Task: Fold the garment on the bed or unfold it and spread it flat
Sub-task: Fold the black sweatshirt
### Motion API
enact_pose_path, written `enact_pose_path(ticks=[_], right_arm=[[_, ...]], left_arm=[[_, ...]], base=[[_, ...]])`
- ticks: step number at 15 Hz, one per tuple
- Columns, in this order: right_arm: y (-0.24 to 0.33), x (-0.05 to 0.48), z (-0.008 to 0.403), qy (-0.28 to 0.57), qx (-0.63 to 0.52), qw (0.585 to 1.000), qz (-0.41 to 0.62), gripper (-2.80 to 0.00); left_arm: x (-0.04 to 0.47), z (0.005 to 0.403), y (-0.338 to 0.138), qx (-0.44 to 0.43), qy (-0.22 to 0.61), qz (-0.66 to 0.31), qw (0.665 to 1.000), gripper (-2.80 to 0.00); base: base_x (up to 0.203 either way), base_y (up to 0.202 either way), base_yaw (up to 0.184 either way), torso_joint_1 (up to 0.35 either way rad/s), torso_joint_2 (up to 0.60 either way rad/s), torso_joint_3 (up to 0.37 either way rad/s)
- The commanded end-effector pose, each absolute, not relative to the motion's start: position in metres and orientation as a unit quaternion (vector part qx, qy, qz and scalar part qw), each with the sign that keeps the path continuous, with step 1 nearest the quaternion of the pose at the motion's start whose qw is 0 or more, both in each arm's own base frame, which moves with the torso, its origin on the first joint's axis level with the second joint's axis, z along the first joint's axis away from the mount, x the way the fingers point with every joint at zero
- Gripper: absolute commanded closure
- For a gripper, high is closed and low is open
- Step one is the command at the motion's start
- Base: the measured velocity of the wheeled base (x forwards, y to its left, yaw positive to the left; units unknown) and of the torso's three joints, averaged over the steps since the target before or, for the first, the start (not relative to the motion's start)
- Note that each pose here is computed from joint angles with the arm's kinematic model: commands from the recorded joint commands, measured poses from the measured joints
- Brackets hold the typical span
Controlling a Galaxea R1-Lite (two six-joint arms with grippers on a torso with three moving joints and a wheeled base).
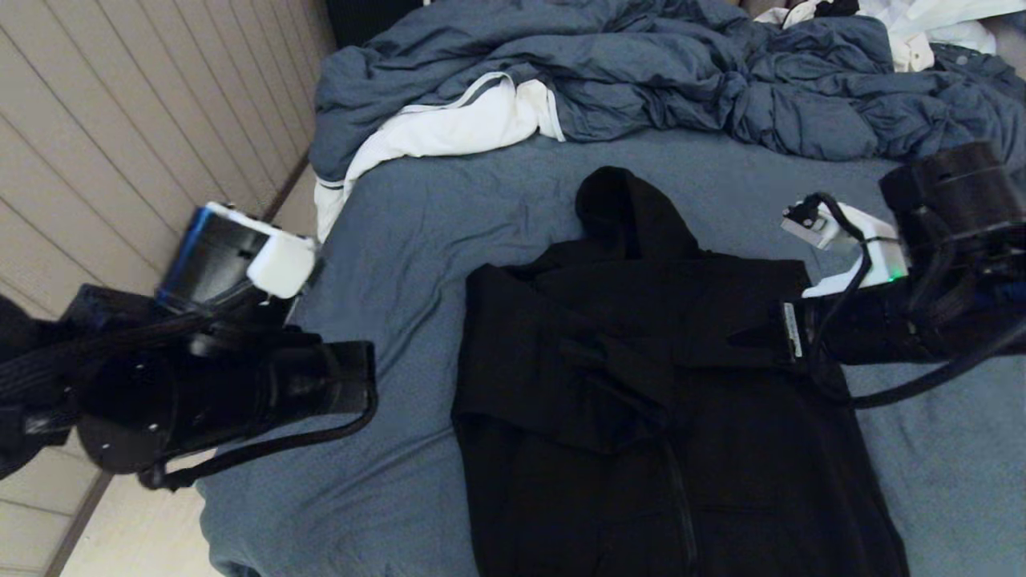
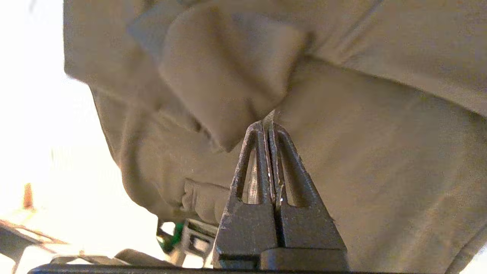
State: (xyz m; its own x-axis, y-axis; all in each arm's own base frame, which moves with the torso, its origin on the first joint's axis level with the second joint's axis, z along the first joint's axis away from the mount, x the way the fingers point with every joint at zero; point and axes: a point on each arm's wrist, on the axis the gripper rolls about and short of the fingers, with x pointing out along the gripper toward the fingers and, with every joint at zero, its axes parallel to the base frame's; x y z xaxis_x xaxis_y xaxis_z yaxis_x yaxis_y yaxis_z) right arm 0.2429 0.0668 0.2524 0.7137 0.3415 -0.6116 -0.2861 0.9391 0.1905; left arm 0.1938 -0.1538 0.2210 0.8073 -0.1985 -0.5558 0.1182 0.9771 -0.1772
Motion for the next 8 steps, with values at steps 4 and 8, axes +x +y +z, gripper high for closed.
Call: enact_pose_path(ticks=[4, 8], right_arm=[[0.118, 0.257, 0.246, 0.339, -0.022, 0.922, 0.187, -2.8], [0.161, 0.273, 0.248, 0.32, -0.067, 0.926, 0.188, -2.8]], left_arm=[[0.17, 0.211, -0.1, -0.111, 0.247, -0.035, 0.962, 0.0], [0.172, 0.196, -0.101, -0.117, 0.24, -0.039, 0.963, 0.0]], base=[[0.0, 0.0, 0.0, 0.0, 0.0, 0.0], [0.0, 0.0, 0.0, 0.0, 0.0, 0.0]])
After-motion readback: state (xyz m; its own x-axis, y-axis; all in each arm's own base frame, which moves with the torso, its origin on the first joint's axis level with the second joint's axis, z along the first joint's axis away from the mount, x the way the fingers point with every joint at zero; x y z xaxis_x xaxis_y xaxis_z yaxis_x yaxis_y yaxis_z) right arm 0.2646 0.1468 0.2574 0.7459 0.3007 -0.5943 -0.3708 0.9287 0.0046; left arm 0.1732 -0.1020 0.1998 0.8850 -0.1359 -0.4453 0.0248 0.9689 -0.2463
